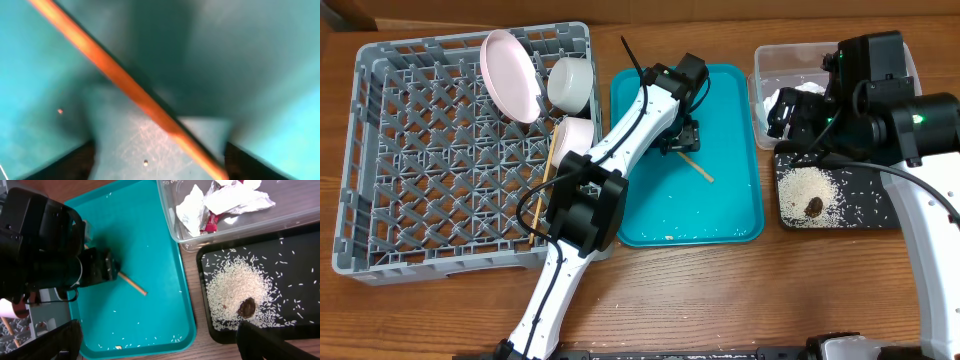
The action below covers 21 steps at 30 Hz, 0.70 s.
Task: Sort waste into correct bins and load items into the dishwasher
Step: 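Lower left gripper and grasp the remaining chopstick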
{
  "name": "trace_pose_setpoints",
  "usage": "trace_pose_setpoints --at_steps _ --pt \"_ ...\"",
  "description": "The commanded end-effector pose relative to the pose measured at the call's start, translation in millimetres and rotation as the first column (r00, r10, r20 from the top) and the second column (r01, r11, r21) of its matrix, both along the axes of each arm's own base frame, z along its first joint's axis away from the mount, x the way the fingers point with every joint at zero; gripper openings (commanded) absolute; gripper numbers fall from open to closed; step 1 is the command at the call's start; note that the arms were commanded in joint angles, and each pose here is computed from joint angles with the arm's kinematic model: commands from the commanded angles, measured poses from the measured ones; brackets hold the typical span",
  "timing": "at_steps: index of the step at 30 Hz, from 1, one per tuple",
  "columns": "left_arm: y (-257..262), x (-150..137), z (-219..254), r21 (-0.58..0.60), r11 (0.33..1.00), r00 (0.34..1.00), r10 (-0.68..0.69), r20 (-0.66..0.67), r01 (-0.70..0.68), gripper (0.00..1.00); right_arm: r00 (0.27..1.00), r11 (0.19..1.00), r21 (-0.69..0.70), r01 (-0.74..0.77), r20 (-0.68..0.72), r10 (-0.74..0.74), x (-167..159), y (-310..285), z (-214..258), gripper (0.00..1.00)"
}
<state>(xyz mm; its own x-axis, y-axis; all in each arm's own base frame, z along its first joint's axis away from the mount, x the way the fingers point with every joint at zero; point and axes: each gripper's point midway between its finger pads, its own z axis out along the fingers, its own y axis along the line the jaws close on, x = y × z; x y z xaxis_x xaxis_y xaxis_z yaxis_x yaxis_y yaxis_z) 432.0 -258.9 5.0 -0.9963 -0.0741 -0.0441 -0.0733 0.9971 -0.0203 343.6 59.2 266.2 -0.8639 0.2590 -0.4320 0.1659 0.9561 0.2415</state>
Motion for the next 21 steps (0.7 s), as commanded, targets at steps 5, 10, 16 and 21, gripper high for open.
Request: trace_pose_setpoints --at_steps 5,10,16,21 --pt "-17.5 -35.8 -36.3 -0.043 0.998 0.984 0.046 -0.172 -0.054 0.34 1.0 1.0 -0.004 -0.002 0.028 0.002 2.0 -0.6 8.5 1.0" --pt "-22.4 -28.7 -36.9 -0.055 0.997 0.99 0.039 -0.137 -0.046 0.15 1.0 1.0 -0.004 -0.002 0.028 0.002 2.0 -0.6 8.5 1.0" --pt "-11.8 -17.9 -35.8 0.0 1.0 0.997 0.007 -0.079 -0.007 0.04 1.0 1.0 -0.004 -0.002 0.028 0.002 2.0 -0.6 8.5 1.0" --pt "-1.9 -11.0 -9.0 -0.001 1.0 0.996 -0.021 -0.083 0.021 0.04 1.0 1.0 -0.004 -0.002 0.028 0.002 2.0 -0.6 8.5 1.0"
